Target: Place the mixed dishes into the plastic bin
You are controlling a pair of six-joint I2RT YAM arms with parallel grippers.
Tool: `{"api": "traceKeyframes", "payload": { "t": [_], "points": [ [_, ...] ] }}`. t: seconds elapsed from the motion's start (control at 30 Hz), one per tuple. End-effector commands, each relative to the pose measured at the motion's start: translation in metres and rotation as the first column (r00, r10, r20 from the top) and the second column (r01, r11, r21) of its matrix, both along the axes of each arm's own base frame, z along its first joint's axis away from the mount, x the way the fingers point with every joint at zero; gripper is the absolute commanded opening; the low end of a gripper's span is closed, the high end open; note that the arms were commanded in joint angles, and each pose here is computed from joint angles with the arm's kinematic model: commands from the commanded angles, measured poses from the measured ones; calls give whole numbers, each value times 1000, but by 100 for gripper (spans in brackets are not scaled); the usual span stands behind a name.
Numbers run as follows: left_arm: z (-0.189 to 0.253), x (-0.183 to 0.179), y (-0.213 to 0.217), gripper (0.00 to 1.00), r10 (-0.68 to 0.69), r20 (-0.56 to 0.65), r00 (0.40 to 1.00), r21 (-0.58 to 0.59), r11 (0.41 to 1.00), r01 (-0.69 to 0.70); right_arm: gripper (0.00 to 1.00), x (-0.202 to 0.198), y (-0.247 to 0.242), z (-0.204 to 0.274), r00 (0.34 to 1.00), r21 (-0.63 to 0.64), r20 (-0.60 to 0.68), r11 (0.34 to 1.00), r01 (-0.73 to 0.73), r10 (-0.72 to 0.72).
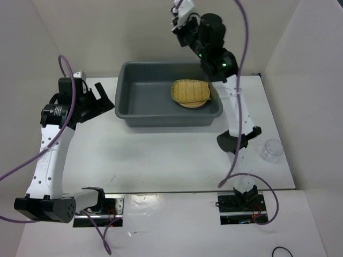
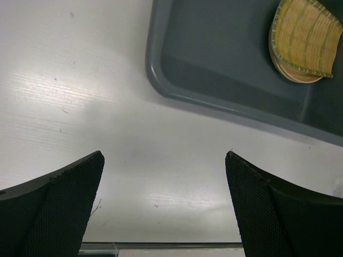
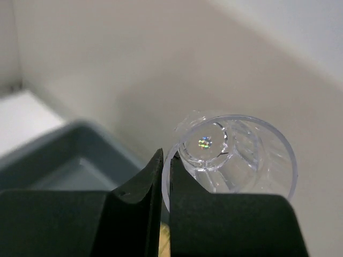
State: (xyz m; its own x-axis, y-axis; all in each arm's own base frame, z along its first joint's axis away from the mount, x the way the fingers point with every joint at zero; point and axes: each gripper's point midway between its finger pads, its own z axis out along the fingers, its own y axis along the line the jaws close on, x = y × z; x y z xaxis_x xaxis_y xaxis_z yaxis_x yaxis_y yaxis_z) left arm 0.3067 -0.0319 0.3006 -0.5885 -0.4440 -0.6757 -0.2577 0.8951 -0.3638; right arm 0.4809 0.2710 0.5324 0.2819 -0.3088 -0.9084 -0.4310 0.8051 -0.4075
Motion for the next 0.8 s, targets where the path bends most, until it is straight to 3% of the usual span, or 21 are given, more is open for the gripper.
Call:
{"api": "traceKeyframes", "payload": {
  "t": [0.0,0.1,0.2,0.33,0.67,0.7,0.77],
  "points": [
    [3,-6,-3,100,-12,30,999,-37,999,13,0,45,57,-182,919,-163,-379,969,-186,112],
    [3,-14,-5,100,-11,39,999,-52,999,13,0,47,84,-177,913,-39,-352,972,-233,205],
    [-1,-20,-5,100,-4,36,999,-61,998,6,0,62,113,-231,883,-45,-411,963,-265,224],
    [-23,-27,-7,100,-8,-28,1000,-75,997,5,0,70,131,-298,870,-138,-459,953,-269,179],
    [-55,-36,-7,100,5,-110,994,-78,997,-14,0,65,156,-382,829,-214,-536,925,-314,157],
    [-55,-36,-7,100,5,-110,994,-78,997,-14,3,66,154,-382,836,-228,-529,925,-305,145],
    [-62,-33,-8,100,-2,-128,992,-84,996,-9,27,67,152,-382,848,-251,-519,929,-271,107]
  ]
}}
